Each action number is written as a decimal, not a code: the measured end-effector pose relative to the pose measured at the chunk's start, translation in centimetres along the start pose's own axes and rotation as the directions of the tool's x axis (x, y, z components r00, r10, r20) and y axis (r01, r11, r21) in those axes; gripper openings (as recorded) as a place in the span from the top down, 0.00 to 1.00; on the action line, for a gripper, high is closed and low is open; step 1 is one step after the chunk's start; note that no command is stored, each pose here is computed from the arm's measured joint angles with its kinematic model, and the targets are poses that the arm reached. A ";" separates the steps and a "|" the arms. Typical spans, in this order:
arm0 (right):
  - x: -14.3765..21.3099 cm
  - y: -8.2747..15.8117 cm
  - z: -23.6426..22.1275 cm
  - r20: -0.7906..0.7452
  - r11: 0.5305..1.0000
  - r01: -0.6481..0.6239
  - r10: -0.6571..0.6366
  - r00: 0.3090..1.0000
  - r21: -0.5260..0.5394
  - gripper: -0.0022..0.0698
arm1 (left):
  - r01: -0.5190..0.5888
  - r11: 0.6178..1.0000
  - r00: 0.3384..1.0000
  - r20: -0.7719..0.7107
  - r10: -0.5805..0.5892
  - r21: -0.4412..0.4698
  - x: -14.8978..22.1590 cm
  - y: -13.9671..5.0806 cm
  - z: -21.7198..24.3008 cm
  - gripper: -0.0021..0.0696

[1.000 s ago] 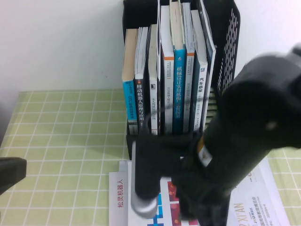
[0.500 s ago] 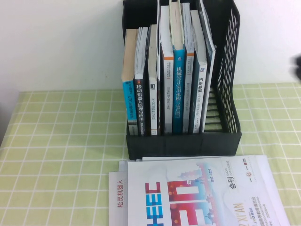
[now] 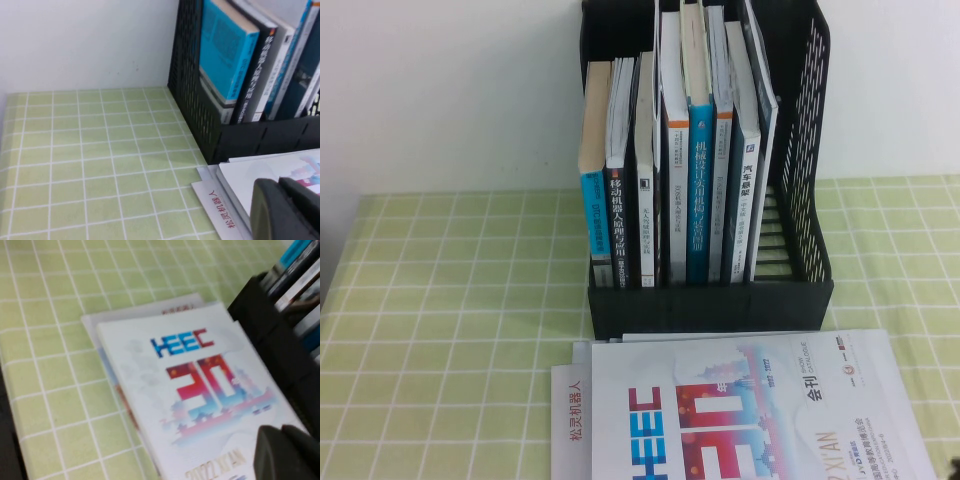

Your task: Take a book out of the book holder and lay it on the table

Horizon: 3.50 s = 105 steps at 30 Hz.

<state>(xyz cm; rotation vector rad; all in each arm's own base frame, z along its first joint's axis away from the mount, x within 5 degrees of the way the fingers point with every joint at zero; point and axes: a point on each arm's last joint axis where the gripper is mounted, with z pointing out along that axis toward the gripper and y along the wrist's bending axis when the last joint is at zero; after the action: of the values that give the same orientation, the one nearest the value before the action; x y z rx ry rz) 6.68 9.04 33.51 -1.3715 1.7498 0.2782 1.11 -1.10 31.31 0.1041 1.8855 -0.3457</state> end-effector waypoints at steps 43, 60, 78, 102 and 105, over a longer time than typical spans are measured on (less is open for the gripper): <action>5.8 2.4 4.6 -0.155 0.997 -0.066 0.061 0.986 -0.031 0.97 | -0.050 0.997 0.998 -0.041 0.047 -0.062 5.9 2.0 5.5 0.97; 5.8 2.4 4.5 -0.156 0.997 -0.065 0.059 0.986 -0.031 0.97 | 0.093 0.962 0.994 0.080 -0.074 -0.259 11.1 4.7 8.1 0.97; 5.9 2.4 4.6 -0.158 0.997 -0.065 0.059 0.986 -0.031 0.97 | 0.127 0.955 0.992 0.026 -0.125 -0.269 11.8 4.7 8.1 0.97; 9.1 -0.2 -3.0 0.115 0.700 -0.391 0.408 0.906 0.598 0.97 | 0.139 0.954 0.990 0.028 -0.136 -0.265 11.8 4.7 8.1 0.97; 10.0 0.4 -3.1 0.201 0.625 -0.418 0.389 0.899 0.659 0.97 | 0.139 0.954 0.990 0.028 -0.137 -0.265 11.8 4.7 8.1 0.97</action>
<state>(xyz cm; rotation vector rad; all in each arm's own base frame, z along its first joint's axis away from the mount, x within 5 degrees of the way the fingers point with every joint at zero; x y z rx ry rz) 4.70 0.45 27.90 -0.4096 1.8422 -0.1200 5.59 -0.14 16.94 -0.2120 1.9167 -0.1830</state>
